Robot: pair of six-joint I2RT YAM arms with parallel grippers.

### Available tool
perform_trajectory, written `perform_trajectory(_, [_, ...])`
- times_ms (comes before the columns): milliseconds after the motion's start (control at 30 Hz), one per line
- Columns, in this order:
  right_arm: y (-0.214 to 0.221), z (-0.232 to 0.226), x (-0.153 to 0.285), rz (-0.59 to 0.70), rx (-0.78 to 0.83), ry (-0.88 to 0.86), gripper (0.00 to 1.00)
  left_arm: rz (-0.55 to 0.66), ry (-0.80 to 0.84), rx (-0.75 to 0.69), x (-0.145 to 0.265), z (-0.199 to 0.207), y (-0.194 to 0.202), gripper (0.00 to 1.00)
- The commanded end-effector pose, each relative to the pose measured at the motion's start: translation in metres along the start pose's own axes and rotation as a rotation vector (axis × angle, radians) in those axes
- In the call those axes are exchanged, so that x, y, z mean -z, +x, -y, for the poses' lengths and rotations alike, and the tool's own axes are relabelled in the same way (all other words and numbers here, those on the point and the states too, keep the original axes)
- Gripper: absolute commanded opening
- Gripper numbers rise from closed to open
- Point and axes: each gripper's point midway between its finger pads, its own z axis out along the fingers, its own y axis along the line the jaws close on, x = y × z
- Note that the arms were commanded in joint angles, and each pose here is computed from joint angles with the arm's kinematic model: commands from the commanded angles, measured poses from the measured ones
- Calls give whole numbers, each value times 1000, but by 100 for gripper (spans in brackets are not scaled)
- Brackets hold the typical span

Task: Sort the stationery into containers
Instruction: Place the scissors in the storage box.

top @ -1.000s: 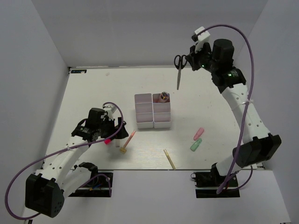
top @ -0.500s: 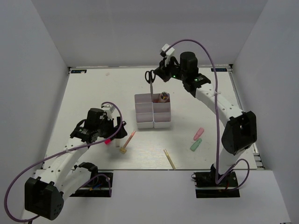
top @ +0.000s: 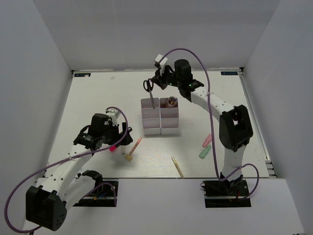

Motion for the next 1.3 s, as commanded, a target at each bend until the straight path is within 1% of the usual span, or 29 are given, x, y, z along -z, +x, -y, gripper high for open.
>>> perform_trajectory(0, [-51,26,-2,143,139,97,0,16,0,-15,3,1,-6,100])
perform_trajectory(67, [-48,30,-5,141,172,123,0,17,3,-18,3,1,-6,100])
perform_trajectory(100, [-57,32,-4,172,191,138,0,18,-1,-17,2,0,-7,100])
perform_trajectory(233, [-62,29,-5,184,173,125,0,20,0,-19,3,1,-7,100])
perform_trajectory(267, [-68,29,-3,187,143,121,0,18,-1,-20,3,1,-7,100])
perform_trajectory(400, [-83,25,2,210,130,107,0,14,4,-19,3,1,-5,100])
perform_trajectory(467, [-78,27,2,202,137,114,0,14,8,-17,3,2,-6,100])
perform_trajectory(500, [-68,26,0,183,153,114,0,14,8,-17,3,2,-6,100])
perform_trajectory(567, [-60,24,-2,178,174,107,0,16,7,-19,3,2,-6,100])
perform_trajectory(600, [-51,23,-3,170,221,107,0,15,9,-20,3,2,-6,100])
perform_trajectory(633, [-40,20,-3,158,226,107,0,14,3,-20,2,1,-6,100])
perform_trajectory(667, [-42,19,-3,171,244,111,0,11,-3,-19,2,0,-5,100])
perform_trajectory(767, [-31,15,0,164,235,114,0,12,-9,-21,2,-1,-5,100])
perform_trajectory(1000, [-36,3,13,190,244,84,0,13,-4,-22,2,0,-7,100])
perform_trajectory(1033, [-30,1,14,179,236,80,0,14,-4,-23,2,0,-7,100])
perform_trajectory(1167, [-34,-9,18,183,238,56,0,18,-6,-21,2,0,-7,100])
perform_trajectory(1233, [-33,-12,19,174,236,47,3,16,-4,-20,2,0,-6,100])
perform_trajectory(1267, [-35,-13,21,176,240,46,4,17,-6,-20,3,-1,-6,100])
